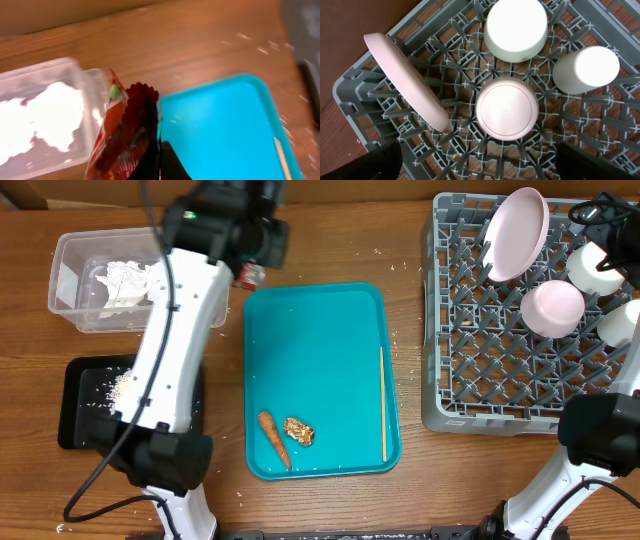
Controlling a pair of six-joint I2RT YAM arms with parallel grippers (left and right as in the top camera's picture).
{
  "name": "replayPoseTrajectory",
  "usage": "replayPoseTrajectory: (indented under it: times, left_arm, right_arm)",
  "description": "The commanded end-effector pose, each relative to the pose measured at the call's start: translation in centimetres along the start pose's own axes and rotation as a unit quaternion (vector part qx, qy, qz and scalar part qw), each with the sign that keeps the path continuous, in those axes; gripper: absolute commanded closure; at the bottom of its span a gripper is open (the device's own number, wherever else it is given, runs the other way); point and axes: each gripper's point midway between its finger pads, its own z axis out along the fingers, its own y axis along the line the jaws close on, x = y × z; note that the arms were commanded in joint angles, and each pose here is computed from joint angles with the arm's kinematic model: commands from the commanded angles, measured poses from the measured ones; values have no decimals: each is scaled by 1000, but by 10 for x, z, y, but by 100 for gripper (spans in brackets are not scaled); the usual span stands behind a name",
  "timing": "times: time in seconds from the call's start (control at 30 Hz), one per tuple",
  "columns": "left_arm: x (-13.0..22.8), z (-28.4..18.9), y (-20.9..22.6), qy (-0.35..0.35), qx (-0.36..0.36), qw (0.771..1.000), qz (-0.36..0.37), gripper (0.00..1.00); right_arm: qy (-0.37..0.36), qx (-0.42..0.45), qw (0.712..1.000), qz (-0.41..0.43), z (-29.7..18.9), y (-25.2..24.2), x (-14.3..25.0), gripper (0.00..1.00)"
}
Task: Sort waste into correct bins and load items into the dishwasher
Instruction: 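Carry the red wrapper to the clear bin and release it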
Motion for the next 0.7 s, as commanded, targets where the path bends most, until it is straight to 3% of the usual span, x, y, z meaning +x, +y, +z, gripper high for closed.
replayPoseTrajectory:
  times: [0.0,0.23,0.43,0.5,0.57,0.6,0.67]
  left_arm:
    - [-4,9,59,-7,-65,995,-70,96]
    - [-11,30,159,-39,-122,980,-153,96]
    - [32,62,228,9,-159,954,-254,94]
    - [44,72,244,23,-167,948,-271,69]
    - [53,78,255,33,-171,944,-281,32]
    - [57,80,258,37,-170,943,-285,22]
    - [61,79,264,38,-171,940,-294,22]
  right_arm:
    - [-9,-6,1000,1,-5,3,-3,0]
    - [-9,-6,1000,1,-5,3,-3,0]
    - [-9,-6,1000,1,-5,3,-3,0]
    - [-9,-6,1000,1,-5,3,-3,0]
    - [-9,-6,1000,2,-5,3,-3,0]
    - [-9,-6,1000,1,-5,3,-3,0]
    - [-9,-6,1000,1,-5,3,-3,0]
